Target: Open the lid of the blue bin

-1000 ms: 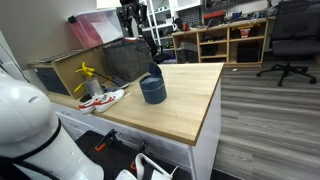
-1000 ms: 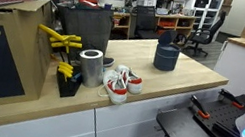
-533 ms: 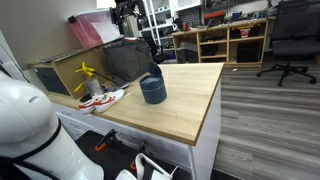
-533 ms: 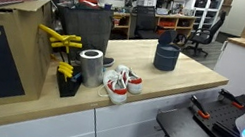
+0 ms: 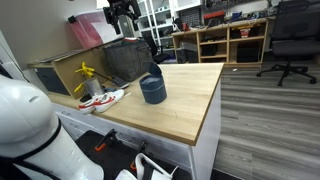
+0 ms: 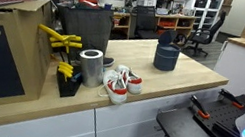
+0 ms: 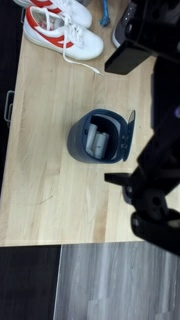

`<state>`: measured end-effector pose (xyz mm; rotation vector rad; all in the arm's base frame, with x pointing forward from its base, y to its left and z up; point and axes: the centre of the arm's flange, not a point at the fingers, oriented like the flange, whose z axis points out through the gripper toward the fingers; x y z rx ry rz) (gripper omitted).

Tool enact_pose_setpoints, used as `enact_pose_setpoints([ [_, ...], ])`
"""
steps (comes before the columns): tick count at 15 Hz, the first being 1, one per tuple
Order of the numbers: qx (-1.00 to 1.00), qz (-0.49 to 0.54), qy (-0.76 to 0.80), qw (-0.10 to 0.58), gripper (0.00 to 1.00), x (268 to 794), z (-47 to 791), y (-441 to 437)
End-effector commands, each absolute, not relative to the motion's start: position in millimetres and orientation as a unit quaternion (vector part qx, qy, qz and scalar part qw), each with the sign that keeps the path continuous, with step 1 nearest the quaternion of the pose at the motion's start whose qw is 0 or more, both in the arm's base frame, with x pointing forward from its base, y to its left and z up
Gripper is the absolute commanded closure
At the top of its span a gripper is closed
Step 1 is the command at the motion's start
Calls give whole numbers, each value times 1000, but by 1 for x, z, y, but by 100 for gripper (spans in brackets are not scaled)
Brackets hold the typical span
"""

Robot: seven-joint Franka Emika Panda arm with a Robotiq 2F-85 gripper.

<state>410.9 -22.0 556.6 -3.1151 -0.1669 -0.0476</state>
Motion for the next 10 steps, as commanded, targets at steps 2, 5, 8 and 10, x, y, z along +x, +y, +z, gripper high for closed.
enact_pose_setpoints([
  [2, -996, -65, -51, 30, 0, 377, 542, -17],
  [5, -994, -91, -52, 28, 0, 366, 537, -14],
  [8, -993, -105, -52, 27, 0, 361, 535, -12],
  [10, -992, -112, -52, 26, 0, 359, 535, -10],
])
